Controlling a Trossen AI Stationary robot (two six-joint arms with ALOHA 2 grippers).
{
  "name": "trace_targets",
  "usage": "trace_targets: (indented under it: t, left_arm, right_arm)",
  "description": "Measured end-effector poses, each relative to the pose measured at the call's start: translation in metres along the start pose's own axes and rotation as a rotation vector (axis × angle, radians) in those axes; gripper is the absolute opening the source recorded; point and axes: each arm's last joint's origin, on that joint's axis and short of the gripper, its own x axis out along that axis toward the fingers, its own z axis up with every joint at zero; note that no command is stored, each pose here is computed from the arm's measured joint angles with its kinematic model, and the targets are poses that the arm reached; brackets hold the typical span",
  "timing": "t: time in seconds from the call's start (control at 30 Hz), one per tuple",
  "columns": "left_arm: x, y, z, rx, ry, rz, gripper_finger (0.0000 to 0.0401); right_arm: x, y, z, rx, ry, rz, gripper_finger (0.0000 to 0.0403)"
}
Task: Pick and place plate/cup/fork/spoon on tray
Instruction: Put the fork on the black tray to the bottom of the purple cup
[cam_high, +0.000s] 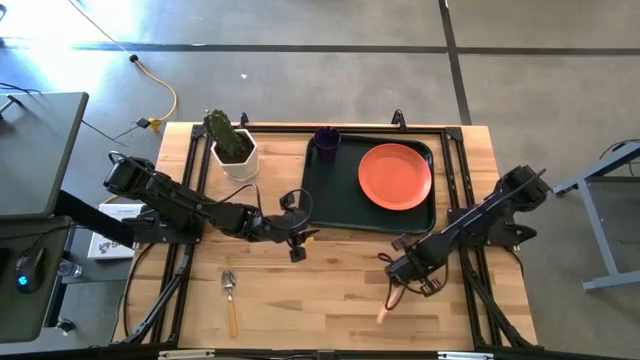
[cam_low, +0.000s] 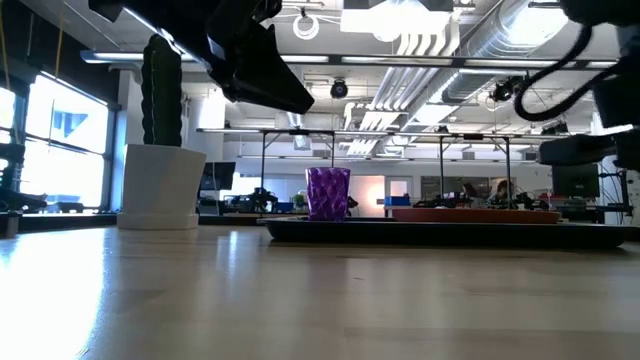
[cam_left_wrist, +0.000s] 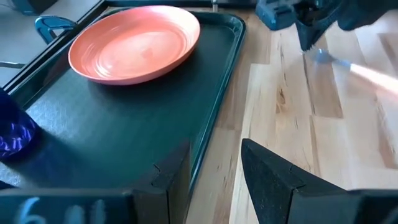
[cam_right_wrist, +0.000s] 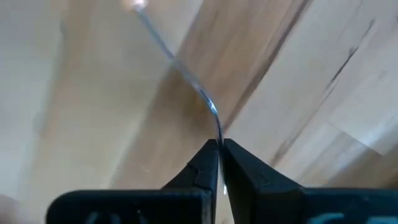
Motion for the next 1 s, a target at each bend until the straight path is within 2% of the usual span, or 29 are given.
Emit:
trace_targets:
  t: [0.1,0.2,0.33,0.5,0.63,0.77,0.9,1.0]
  left_arm:
    - [0.000,-0.001,0.003,-0.035,-0.030,-0.005,0.0133]
    - [0.003,-0.003,0.005,-0.068,-0.061,-0.020,0.0133]
    - [0.013,-0.009,0.000,-0.043,-0.065,-0.087,0.0133]
    - [0.027,-0.020,-0.010,0.022,-0.057,-0.191,0.0133]
    - [0.031,-0.029,-0.013,0.078,-0.098,-0.232,0.0133]
    - [0.029,-0.036,-0.007,0.081,-0.182,-0.278,0.0133]
    - [0.027,-0.039,0.000,0.019,-0.241,-0.391,0.0133]
    - [0.029,-0.042,-0.004,0.061,-0.228,-0.390,0.0133]
  right_arm:
    - [-0.009,-0.009,0.008,0.120,-0.032,0.084,0.0003]
    - [-0.021,-0.023,0.018,0.298,-0.079,0.139,0.0005]
    - [-0.033,-0.043,0.028,0.477,-0.149,0.192,0.0002]
    - [-0.033,-0.060,0.036,0.547,-0.281,0.382,0.0001]
    - [-0.029,-0.072,0.032,0.616,-0.296,0.541,0.0001]
    - [-0.028,-0.085,0.027,0.706,-0.287,0.588,0.0001]
    - [-0.030,-0.096,0.026,0.783,-0.300,0.625,0.0001]
    - [-0.032,-0.102,0.025,0.850,-0.298,0.677,0.0001]
